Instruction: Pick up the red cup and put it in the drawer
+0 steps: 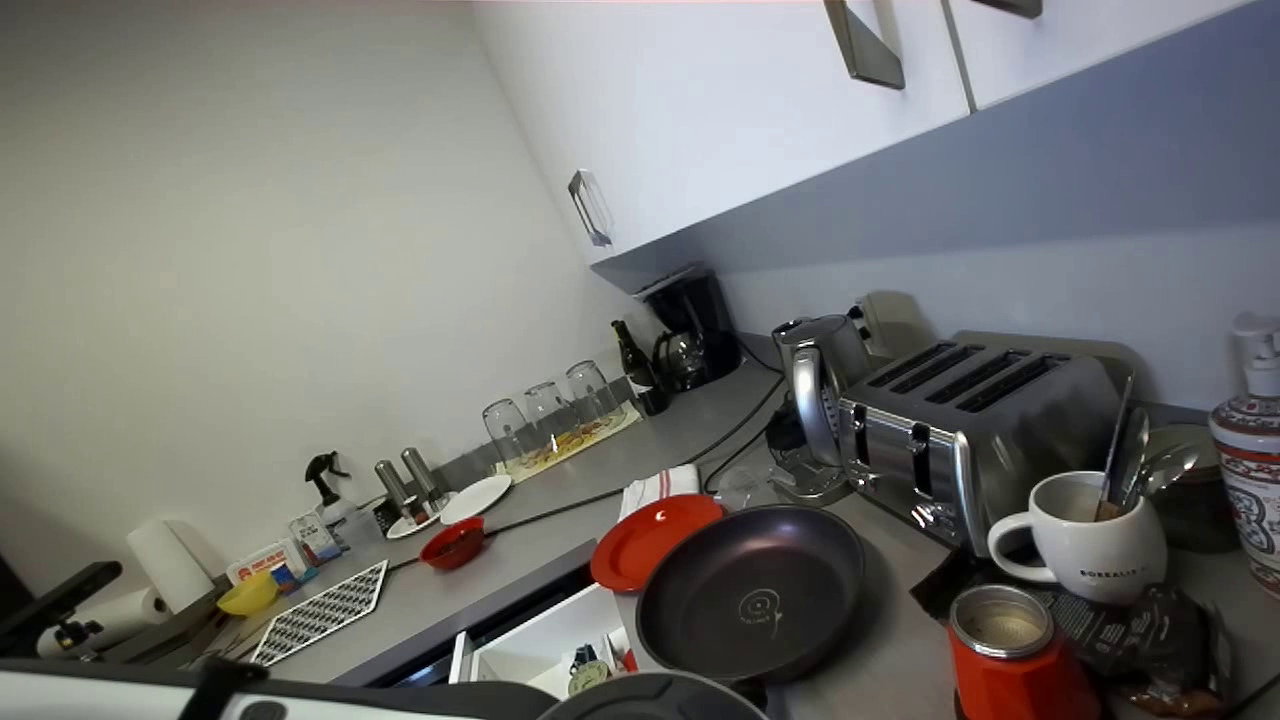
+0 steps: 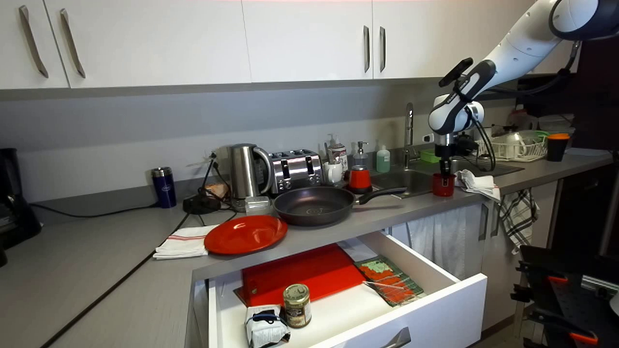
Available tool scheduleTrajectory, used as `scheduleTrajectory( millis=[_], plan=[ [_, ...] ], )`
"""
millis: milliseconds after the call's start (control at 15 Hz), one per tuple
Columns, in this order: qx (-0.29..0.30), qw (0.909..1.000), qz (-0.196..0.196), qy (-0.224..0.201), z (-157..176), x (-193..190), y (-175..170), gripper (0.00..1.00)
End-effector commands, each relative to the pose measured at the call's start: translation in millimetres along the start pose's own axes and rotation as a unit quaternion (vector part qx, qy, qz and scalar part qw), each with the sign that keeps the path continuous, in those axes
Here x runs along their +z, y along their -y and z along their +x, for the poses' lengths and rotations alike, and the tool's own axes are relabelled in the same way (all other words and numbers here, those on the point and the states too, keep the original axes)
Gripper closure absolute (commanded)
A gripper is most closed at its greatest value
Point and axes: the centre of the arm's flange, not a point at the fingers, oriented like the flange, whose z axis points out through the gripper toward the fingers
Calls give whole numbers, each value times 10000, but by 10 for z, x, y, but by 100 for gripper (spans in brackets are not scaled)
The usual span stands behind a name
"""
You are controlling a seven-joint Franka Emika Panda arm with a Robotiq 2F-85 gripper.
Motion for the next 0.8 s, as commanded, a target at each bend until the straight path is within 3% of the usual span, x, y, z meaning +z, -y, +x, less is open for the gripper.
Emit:
scheduleTrajectory(
  millis=[0,400,733],
  plan=[
    [55,9997,-192,-106,-49,-191,70,93],
    [-66,9967,-685,-436,5,-992,264,93],
    [-463,9912,-981,-765,259,-1588,752,94]
  ],
)
